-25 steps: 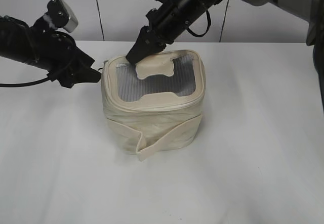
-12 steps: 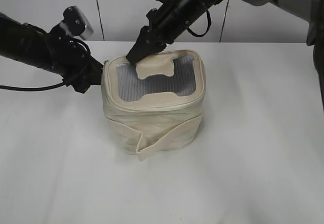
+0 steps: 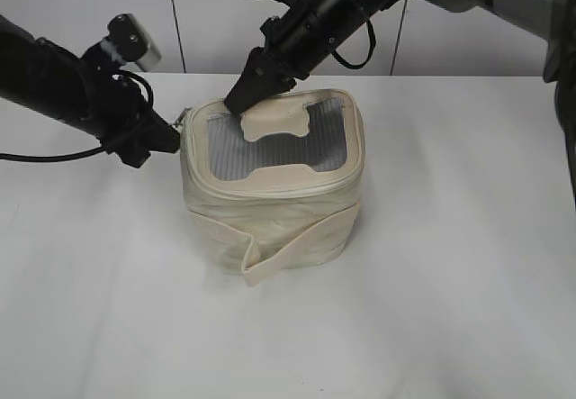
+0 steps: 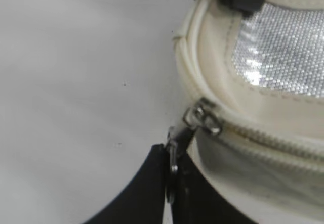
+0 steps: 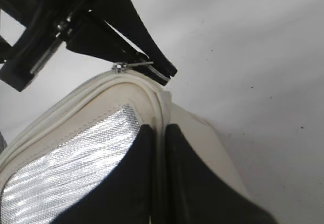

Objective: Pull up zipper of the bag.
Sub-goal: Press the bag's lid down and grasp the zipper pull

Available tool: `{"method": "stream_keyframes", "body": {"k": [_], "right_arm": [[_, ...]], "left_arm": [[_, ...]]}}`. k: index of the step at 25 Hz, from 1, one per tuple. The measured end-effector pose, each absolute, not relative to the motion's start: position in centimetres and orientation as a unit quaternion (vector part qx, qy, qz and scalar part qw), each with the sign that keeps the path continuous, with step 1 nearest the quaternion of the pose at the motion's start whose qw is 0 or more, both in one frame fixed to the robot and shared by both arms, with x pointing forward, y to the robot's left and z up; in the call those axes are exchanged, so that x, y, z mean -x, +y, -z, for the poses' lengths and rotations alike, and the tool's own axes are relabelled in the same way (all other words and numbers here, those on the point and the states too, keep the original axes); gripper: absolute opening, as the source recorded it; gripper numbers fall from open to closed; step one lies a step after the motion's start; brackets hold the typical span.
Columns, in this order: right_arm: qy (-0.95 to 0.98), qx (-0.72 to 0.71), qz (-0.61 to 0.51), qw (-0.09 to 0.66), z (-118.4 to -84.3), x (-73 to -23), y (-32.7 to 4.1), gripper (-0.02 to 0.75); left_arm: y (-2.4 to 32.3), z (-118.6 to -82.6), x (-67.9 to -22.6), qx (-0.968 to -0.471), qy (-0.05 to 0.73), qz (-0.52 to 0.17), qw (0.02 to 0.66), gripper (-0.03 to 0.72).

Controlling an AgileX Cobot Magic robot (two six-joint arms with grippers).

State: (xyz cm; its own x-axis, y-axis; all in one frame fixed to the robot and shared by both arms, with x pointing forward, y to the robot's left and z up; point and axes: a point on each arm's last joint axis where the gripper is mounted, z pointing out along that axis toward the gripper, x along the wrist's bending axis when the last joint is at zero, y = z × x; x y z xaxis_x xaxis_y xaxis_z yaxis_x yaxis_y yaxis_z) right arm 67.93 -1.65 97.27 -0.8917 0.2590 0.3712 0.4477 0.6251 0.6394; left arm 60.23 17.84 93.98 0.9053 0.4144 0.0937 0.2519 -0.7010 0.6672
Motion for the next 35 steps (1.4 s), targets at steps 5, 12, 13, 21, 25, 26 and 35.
{"method": "stream_keyframes", "body": {"k": [5, 12, 13, 21, 25, 26, 35], "right_arm": [[-0.887, 0.224, 0.382, 0.132, -97.3, -68.0, -1.8, 0.044], [-0.866, 0.292, 0.373, 0.162, -97.1, -68.3, -2.0, 0.043], [-0.862, 0.301, 0.373, 0.167, -97.1, -68.3, -2.0, 0.043], [-0.838, 0.351, 0.373, 0.187, -96.9, -68.5, -1.9, 0.042], [-0.831, 0.370, 0.372, 0.187, -96.9, -68.6, -1.9, 0.043], [-0.828, 0.376, 0.372, 0.186, -96.9, -68.7, -1.9, 0.043], [-0.814, 0.404, 0.376, 0.180, -96.9, -69.1, -2.0, 0.042]], "left_arm": [[18.9, -95.7, -59.5, -0.914, 0.226, -0.106, 0.321, 0.010], [19.8, -96.7, -56.0, -0.908, 0.259, -0.095, 0.316, 0.009], [19.9, -96.7, -55.6, -0.907, 0.263, -0.095, 0.316, 0.008], [20.6, -97.3, -52.6, -0.898, 0.288, -0.102, 0.317, 0.008], [20.4, -98.0, -51.5, -0.894, 0.294, -0.075, 0.328, 0.008], [20.4, -98.0, -51.2, -0.895, 0.294, -0.066, 0.329, 0.008], [17.3, -96.8, -47.7, -0.913, 0.255, 0.002, 0.318, 0.012]]}}
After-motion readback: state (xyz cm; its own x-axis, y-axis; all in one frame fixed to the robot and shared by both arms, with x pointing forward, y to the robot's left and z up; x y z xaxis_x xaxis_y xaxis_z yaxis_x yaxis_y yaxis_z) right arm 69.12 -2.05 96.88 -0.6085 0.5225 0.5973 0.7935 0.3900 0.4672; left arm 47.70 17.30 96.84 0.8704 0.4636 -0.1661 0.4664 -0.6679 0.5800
